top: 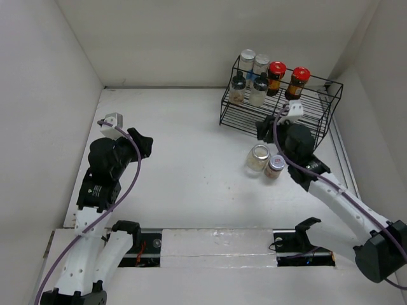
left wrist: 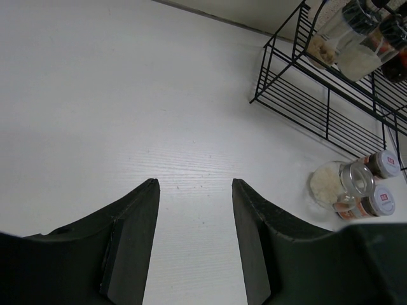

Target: Organize the condiment bottles

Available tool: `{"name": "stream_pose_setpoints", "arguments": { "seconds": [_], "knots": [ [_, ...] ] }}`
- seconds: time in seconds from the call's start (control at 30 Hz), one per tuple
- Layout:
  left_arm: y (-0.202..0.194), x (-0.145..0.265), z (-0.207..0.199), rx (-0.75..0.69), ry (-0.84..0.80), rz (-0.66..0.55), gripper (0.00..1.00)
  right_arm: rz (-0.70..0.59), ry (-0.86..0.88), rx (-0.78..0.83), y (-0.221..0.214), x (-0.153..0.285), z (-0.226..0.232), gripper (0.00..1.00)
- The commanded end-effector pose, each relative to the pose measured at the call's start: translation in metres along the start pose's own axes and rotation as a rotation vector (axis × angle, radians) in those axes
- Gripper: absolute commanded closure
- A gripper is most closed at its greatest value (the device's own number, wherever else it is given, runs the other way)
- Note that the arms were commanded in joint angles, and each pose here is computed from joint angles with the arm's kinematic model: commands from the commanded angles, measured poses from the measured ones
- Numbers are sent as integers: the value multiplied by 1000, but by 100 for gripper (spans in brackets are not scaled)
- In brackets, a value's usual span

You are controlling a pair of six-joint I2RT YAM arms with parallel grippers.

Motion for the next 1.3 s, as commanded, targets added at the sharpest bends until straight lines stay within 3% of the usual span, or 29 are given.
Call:
{"name": "stream_pose_setpoints", "arguments": {
  "seconds": [0.0,0.03,0.07,0.17,0.33,0.67,0.8,0.87,1.0,1.27],
  "knots": [
    [10,2,-3,-15,-30,-56,55,135,-180,-13,-55,8,-25,37],
    [10,2,-3,-15,-30,-56,55,169,-193,-3,-60,13,-28,29],
    [10,2,-3,-15,-30,-56,55,185,-200,2,-61,17,-30,15],
    [11,4,-4,-16,-33,-66,55,274,-216,28,-78,28,-35,0],
    [11,4,-3,-16,-24,-68,55,368,-226,68,-95,31,-41,0],
    [7,0,-2,-14,-27,-45,55,478,-206,116,-126,-7,-34,0],
    [7,0,-2,-14,-27,-45,55,474,-243,145,-131,-14,-31,9],
    [7,0,-2,-14,-27,-45,55,473,-238,152,-132,-13,-28,25],
    [7,0,-2,-14,-27,-45,55,429,-248,149,-123,-8,-21,46],
    [6,1,-3,-14,-38,-42,55,161,-137,62,-31,-2,8,52]
  ]
}}
Point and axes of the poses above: each gripper's point midway between its finger pads, its own x axis back along the fingers, its own z axis along the line the jaws close on, y = z × x, the point moved 9 cm from there along x, back along the fingers, and after that the axes turned 8 degrees about -x, right-handed, at the moved point
